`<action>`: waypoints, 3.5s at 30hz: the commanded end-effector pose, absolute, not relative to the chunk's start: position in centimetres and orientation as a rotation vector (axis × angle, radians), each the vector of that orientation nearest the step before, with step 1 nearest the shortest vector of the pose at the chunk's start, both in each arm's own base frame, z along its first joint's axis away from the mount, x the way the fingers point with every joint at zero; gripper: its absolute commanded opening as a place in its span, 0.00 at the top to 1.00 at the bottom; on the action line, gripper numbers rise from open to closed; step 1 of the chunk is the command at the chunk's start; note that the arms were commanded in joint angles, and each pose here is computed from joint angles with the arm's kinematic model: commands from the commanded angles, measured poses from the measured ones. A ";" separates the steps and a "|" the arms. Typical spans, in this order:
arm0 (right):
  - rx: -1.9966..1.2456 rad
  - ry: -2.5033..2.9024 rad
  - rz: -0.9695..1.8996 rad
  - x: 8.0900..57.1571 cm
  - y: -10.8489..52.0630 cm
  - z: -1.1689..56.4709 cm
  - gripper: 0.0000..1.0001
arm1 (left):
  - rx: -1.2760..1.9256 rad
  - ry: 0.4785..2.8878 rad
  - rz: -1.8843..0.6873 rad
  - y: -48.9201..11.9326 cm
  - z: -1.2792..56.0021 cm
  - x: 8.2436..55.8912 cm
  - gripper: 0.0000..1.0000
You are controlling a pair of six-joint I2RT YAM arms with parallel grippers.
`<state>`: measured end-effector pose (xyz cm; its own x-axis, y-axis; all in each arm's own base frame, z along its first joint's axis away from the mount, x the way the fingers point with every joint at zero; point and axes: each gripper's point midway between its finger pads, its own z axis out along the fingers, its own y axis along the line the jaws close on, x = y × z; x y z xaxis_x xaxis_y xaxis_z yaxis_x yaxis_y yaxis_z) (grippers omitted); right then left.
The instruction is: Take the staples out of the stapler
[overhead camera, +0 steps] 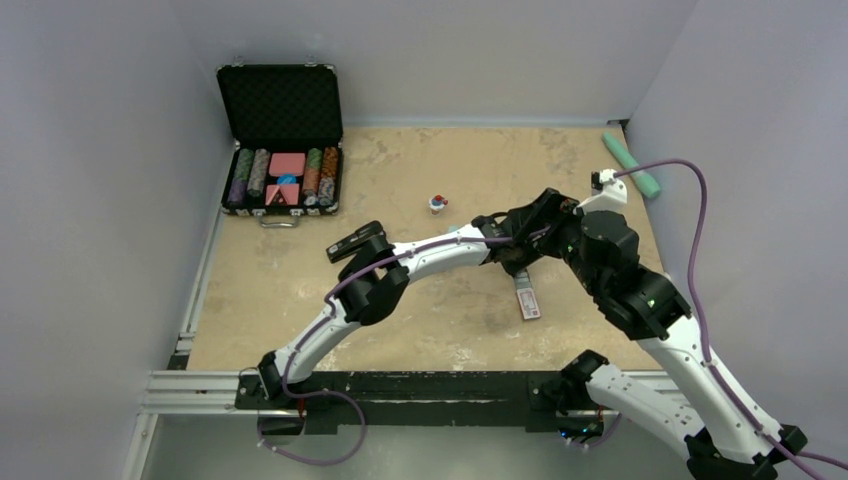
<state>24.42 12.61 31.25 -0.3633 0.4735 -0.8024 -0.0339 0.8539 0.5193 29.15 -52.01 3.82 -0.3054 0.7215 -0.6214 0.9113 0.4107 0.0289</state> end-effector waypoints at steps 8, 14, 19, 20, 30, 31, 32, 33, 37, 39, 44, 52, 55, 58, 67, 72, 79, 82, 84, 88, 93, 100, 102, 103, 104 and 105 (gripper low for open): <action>0.322 1.824 0.615 24.4 13.1 32.8 0.05 | 1.435 2.096 -0.449 -52.1 2.3 28.3 0.92; 0.322 1.827 0.612 24.4 13.1 32.7 0.06 | 1.449 2.100 -0.464 -51.8 3.4 27.8 0.90; 0.321 1.828 0.612 24.3 13.0 32.7 0.05 | 1.480 2.163 -0.471 -50.8 2.2 26.7 0.89; 0.323 1.829 0.612 24.4 13.1 32.6 0.05 | 1.483 2.176 -0.480 -50.6 2.1 26.4 0.88; 0.320 1.826 0.611 24.3 13.0 32.9 0.05 | 1.518 2.238 -0.568 -49.8 3.2 24.1 0.70; 0.321 1.825 0.610 24.3 13.0 32.9 0.05 | 1.530 2.240 -0.573 -49.7 3.2 23.9 0.69; 0.321 1.826 0.609 24.3 13.0 32.9 0.05 | 1.534 2.242 -0.576 -49.7 3.2 23.9 0.68; 0.321 1.825 0.608 24.3 12.9 33.0 0.05 | 1.539 2.243 -0.580 -49.6 3.2 23.7 0.68; 0.321 1.825 0.610 24.3 13.0 33.0 0.06 | 1.544 2.246 -0.588 -49.7 3.4 23.7 0.68; 0.318 1.828 0.609 24.4 13.1 33.0 0.05 | 1.537 2.243 -0.588 -49.7 3.7 23.7 0.68; 0.318 1.825 0.607 24.5 13.1 33.2 0.06 | 1.493 2.214 -0.647 -50.0 6.6 24.0 0.69; 0.328 1.795 0.572 25.2 12.7 35.0 0.05 | 1.375 2.229 -0.728 -48.6 10.7 24.9 0.66; 0.329 1.788 0.567 25.4 12.7 35.5 0.05 | 1.352 2.226 -0.778 -48.0 12.0 24.8 0.65; 0.335 1.778 0.565 25.4 12.6 36.0 0.06 | 1.316 2.211 -0.754 -47.3 12.6 25.5 0.66; 0.467 1.848 0.407 26.5 10.7 32.2 0.20 | 1.302 2.261 -0.751 -48.3 7.6 26.4 0.72; 0.446 1.896 0.399 27.2 11.3 30.5 0.22 | 1.154 2.274 -0.772 -47.7 8.8 27.8 0.74; 0.399 1.878 0.446 27.8 12.3 31.8 0.21 | 0.891 2.237 -0.629 -41.6 14.5 30.2 0.57; 0.410 1.914 0.424 28.4 12.6 30.4 0.21 | 0.802 2.257 -0.493 -38.1 15.3 30.7 0.55; 0.424 1.949 0.411 28.7 12.9 28.9 0.21 | 0.749 2.266 -0.439 -36.2 15.5 30.9 0.54; 0.488 2.027 0.348 29.9 12.1 24.8 0.25 | 0.697 2.327 -0.464 -35.3 13.5 31.0 0.57; 0.521 2.150 0.347 31.2 9.8 18.6 0.30 | 0.664 2.348 -0.428 -34.8 12.1 31.3 0.60; 0.493 2.149 0.372 30.8 9.9 17.9 0.31 | 0.366 2.329 0.023 -27.0 12.4 34.1 0.62; 0.482 2.150 0.385 30.8 10.1 18.1 0.31 | 0.303 2.360 0.081 -25.3 11.4 34.7 0.63; 0.474 2.148 0.394 30.8 10.2 18.2 0.31 | 0.271 2.369 0.100 -24.6 11.1 35.0 0.64; 0.467 2.149 0.400 30.8 10.3 18.3 0.31 | 0.237 2.379 0.124 -23.7 10.7 35.4 0.64; 0.461 2.150 0.404 30.8 10.4 18.3 0.31 | 0.198 2.394 0.138 -22.9 10.4 35.6 0.64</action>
